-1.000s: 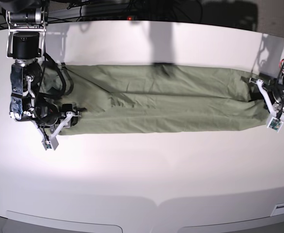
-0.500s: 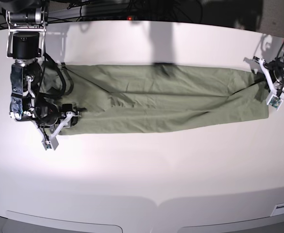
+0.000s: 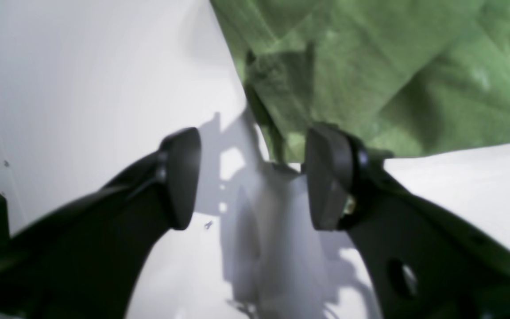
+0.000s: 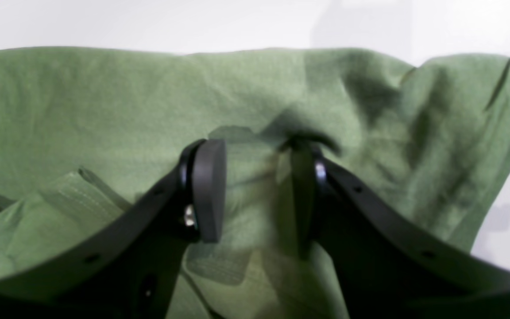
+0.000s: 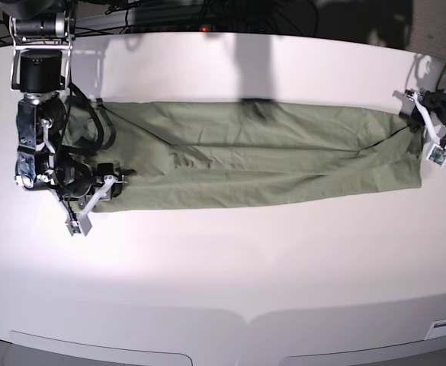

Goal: Fold the T-shirt properly
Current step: 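Grasp the strip end with the left gripper and lift it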

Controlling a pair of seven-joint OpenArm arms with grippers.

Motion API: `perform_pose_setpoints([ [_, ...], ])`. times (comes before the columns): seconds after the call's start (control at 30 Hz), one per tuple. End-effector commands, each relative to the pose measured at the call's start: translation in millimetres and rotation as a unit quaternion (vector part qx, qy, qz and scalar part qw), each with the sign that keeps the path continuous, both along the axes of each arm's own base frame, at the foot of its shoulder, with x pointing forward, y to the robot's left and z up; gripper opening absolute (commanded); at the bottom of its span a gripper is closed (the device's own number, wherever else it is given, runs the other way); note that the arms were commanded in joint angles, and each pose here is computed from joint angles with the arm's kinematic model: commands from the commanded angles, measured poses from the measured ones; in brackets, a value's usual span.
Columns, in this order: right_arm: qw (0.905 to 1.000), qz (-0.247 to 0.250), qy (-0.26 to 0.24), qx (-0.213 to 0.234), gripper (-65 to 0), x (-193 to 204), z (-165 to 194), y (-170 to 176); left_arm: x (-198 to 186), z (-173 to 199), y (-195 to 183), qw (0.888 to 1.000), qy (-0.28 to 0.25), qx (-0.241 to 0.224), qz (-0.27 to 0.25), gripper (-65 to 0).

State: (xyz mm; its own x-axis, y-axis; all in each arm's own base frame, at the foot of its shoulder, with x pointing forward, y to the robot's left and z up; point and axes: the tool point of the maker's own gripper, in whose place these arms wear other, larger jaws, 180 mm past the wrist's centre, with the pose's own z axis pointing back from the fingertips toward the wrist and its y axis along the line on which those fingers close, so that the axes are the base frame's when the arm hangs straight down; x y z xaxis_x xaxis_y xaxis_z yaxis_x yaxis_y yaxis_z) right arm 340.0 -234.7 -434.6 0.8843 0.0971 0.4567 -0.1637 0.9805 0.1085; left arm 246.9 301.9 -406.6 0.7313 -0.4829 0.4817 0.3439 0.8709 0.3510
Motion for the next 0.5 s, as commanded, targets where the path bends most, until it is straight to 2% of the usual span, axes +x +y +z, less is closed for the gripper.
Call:
perform_pose_setpoints([
  [0.0, 0.9998, -0.005, 0.008, -0.019, -39.7, 0.4, 3.5, -11.6, 9.6, 10.7, 6.6, 1.0, -0.018, 0.009, -0.002, -26.5],
  [0.17, 0.9995, 0.008, -0.029, 0.011, -39.7, 13.1, 17.9, 1.7, 19.3, 17.9, 11.6, 0.999, -0.023, 0.02, 0.009, -26.5],
  [0.3, 0.9983, 0.016, -0.054, 0.016, -39.7, 22.5, 32.8, 7.8, 48.8, 43.9, 7.5, 0.998, -0.058, 0.018, 0.01, -26.5],
  [0.4, 0.998, 0.016, -0.059, 0.015, -39.7, 27.0, 37.0, 7.4, 69.7, 64.4, 0.3, 0.997, -0.08, -0.004, 0.016, -26.5],
  [0.47, 0.9979, 0.016, -0.061, 0.015, -39.7, 28.0, 38.0, 7.3, 82.3, 74.5, -10.5, 0.994, -0.098, -0.043, 0.018, -26.6],
])
